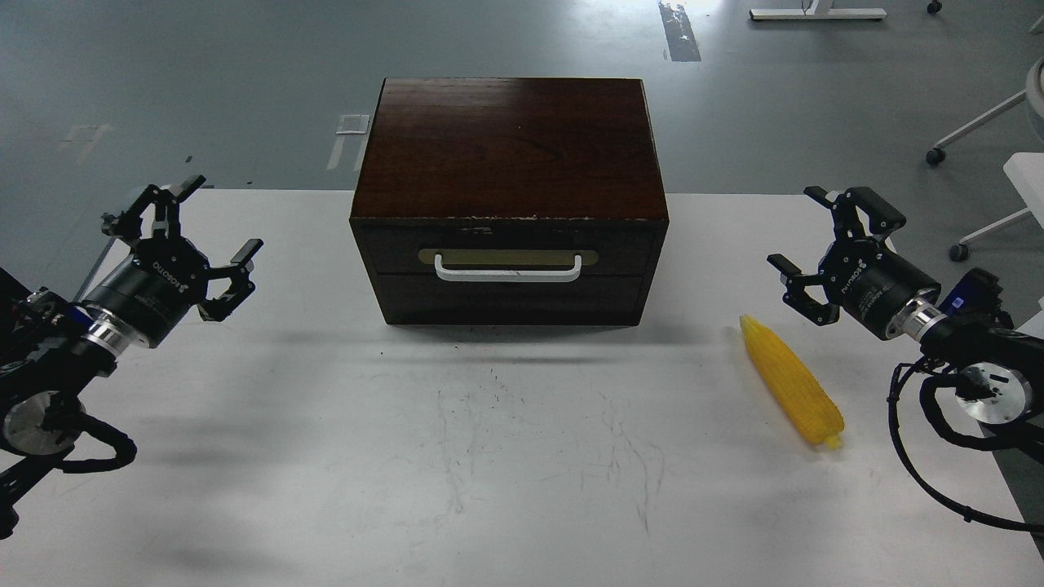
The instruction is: Put corn in drawer with both arms
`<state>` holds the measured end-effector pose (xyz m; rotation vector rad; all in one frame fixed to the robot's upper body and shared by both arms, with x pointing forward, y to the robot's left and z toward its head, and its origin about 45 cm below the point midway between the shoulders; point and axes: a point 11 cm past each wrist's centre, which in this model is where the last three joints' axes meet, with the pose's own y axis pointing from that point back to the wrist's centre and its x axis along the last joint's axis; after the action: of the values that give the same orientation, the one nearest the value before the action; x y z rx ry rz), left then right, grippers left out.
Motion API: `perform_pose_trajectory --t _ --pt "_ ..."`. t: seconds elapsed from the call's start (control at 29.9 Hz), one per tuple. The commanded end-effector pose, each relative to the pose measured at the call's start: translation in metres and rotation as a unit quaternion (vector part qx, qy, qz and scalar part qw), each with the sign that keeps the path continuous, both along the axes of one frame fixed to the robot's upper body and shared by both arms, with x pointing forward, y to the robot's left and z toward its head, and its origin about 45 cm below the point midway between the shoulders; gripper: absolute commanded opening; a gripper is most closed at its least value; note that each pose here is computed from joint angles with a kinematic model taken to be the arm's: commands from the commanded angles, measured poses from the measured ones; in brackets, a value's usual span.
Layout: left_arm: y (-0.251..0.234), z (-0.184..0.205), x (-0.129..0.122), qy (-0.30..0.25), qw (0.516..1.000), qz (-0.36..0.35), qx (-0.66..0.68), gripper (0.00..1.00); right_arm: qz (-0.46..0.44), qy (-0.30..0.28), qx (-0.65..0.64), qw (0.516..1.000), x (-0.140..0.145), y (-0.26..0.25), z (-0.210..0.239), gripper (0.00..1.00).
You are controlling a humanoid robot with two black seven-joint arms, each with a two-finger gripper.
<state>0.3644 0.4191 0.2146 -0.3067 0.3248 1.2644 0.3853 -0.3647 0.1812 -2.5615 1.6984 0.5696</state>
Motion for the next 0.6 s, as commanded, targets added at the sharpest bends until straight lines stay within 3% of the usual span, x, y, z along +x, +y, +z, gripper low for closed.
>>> perform_pose_trajectory --t 0.0,0.1,0.23,0.43,0.57 --pt "0.023 0.032 0.006 -0.034 0.999 0.023 0.012 0.99 -0.001 -0.003 0.001 1.000 0.001 -0.001 0.002 0.99" --pt "0.037 0.065 0.014 -0.072 0.996 0.035 0.026 0.99 -0.001 -0.006 0.002 1.000 0.002 -0.001 0.004 0.99" --pt "0.031 0.106 0.025 -0.113 0.989 -0.002 0.095 0.99 0.000 -0.007 0.002 1.000 0.003 -0.001 0.006 0.99" --pt "-0.028 0.137 0.030 -0.168 0.949 -0.121 0.239 0.99 -0.001 -0.010 -0.001 1.000 0.004 -0.003 0.009 0.99" --pt "-0.099 0.158 0.016 -0.240 0.875 -0.239 0.347 0.99 -0.006 -0.011 -0.005 1.000 0.004 -0.009 0.011 0.99"
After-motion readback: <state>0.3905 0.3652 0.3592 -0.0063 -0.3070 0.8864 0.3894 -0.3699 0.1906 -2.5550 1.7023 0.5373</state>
